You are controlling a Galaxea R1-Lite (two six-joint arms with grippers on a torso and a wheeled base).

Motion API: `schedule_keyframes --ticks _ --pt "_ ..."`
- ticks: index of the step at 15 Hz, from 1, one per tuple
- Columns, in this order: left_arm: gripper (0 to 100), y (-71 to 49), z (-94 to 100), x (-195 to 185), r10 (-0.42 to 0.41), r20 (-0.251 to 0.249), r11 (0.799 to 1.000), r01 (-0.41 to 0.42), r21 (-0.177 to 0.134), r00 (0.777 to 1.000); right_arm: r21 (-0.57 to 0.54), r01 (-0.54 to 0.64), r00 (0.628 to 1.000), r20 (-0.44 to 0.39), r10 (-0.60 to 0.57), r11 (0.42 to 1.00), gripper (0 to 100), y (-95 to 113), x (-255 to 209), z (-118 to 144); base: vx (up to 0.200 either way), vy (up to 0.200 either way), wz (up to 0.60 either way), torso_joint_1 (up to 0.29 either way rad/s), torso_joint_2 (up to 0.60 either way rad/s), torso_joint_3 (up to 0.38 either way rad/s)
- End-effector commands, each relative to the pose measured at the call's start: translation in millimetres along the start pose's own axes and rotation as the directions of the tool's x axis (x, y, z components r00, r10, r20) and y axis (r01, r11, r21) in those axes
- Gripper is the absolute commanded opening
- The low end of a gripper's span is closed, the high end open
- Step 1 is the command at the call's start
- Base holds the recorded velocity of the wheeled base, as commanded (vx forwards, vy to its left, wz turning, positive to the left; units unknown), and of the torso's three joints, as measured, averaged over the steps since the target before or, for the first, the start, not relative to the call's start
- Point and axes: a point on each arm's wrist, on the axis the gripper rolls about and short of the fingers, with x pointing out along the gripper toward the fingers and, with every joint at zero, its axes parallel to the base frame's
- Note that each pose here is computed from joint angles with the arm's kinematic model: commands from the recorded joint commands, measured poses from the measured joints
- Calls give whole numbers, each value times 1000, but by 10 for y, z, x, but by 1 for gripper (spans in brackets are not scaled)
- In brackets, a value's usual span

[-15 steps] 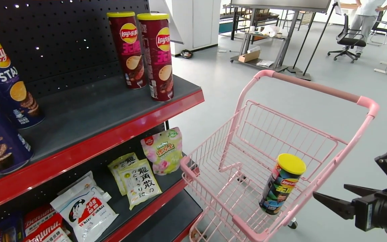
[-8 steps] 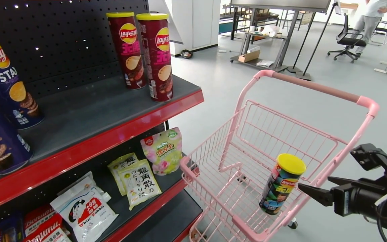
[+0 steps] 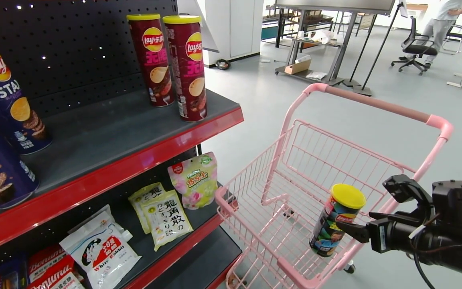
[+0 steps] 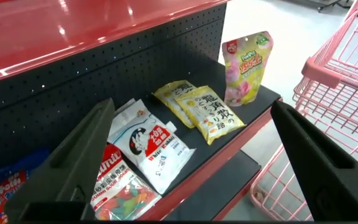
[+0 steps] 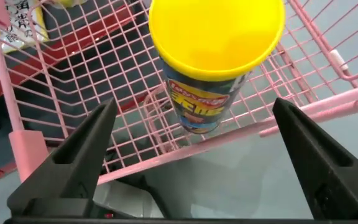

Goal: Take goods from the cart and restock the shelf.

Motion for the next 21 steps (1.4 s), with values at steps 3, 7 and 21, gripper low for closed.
schedule_keyframes --ticks 3,7,21 --pt "100 0 4 -2 0 2 1000 0 0 1000 -4 12 1000 5 -12 1000 100 -25 238 -28 0 0 0 0 0 0" --pt "100 0 0 0 0 1 1000 0 0 1000 -3 26 1000 7 -26 1000 100 -36 351 -37 0 0 0 0 0 0" --pt "100 0 0 0 0 1 1000 0 0 1000 -15 16 999 28 -15 1000 100 -15 703 -49 0 0 0 0 0 0"
